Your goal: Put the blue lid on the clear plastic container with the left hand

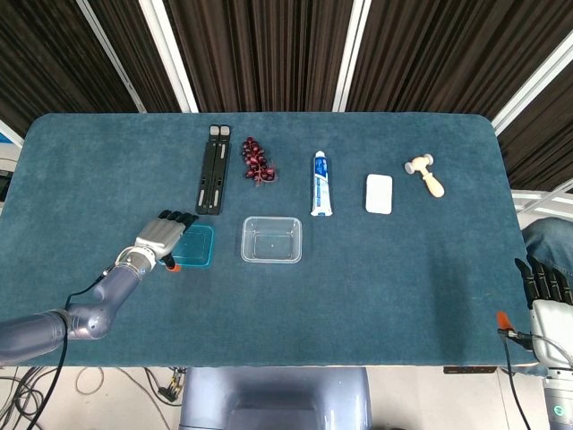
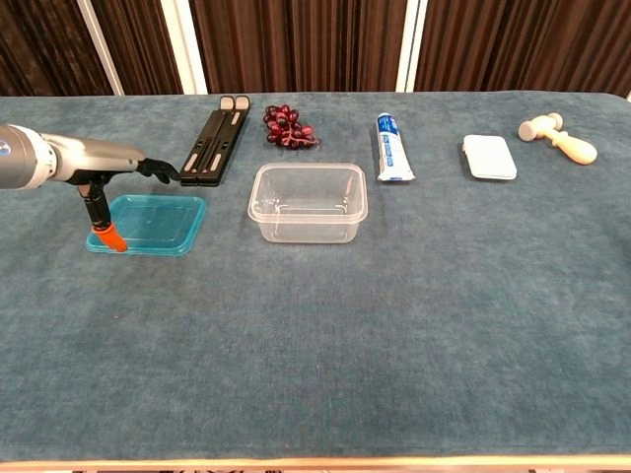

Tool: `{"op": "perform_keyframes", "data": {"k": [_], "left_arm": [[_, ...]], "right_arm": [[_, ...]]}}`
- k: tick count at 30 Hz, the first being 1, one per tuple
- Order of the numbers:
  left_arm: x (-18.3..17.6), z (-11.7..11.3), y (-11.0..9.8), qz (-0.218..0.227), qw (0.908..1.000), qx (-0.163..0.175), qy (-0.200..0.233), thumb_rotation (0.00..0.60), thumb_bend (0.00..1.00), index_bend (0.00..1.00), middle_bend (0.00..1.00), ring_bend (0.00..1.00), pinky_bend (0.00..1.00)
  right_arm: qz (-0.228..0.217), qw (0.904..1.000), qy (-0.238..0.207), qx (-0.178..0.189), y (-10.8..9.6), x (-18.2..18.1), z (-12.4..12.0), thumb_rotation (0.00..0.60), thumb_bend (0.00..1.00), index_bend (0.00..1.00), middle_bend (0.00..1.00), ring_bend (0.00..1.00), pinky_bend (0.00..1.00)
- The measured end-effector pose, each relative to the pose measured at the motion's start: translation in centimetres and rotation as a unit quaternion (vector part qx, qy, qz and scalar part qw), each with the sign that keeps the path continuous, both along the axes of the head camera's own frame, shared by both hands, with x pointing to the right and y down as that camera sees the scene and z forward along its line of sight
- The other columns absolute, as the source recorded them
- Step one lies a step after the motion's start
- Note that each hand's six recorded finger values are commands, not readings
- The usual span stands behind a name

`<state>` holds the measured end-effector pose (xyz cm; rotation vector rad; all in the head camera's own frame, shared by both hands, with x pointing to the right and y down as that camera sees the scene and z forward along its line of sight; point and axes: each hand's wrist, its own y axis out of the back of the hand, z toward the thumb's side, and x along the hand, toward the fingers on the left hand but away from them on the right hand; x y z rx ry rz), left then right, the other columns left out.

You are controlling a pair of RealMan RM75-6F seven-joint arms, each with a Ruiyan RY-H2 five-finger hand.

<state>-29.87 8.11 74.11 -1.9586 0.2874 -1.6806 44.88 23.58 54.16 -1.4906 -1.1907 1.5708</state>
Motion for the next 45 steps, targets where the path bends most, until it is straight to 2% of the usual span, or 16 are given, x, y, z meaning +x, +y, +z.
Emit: {"op": "perform_keyframes", "data": {"k": [31,45], "left_arm": [[0.2,1.1,0.1,0.011,0.9999,-0.003,-0.005,0.600,0.10,0.00,0.08,0.00,0.00],[0.5,0.9,0.2,0.015,0.9999,0.006,-0.005,0.600,0.10,0.00,0.15,0.00,0.00]], "right_arm": [[0.004,1.0000,0.002,-0.001,0.0,0.2,0.0,0.600,0.36,0.00,0.00,0.00,0.00],[0.005,1.0000,0.002,-0.002,0.0,0.2,0.1,0.600,0.36,0.00,0.00,0.00,0.00]]}}
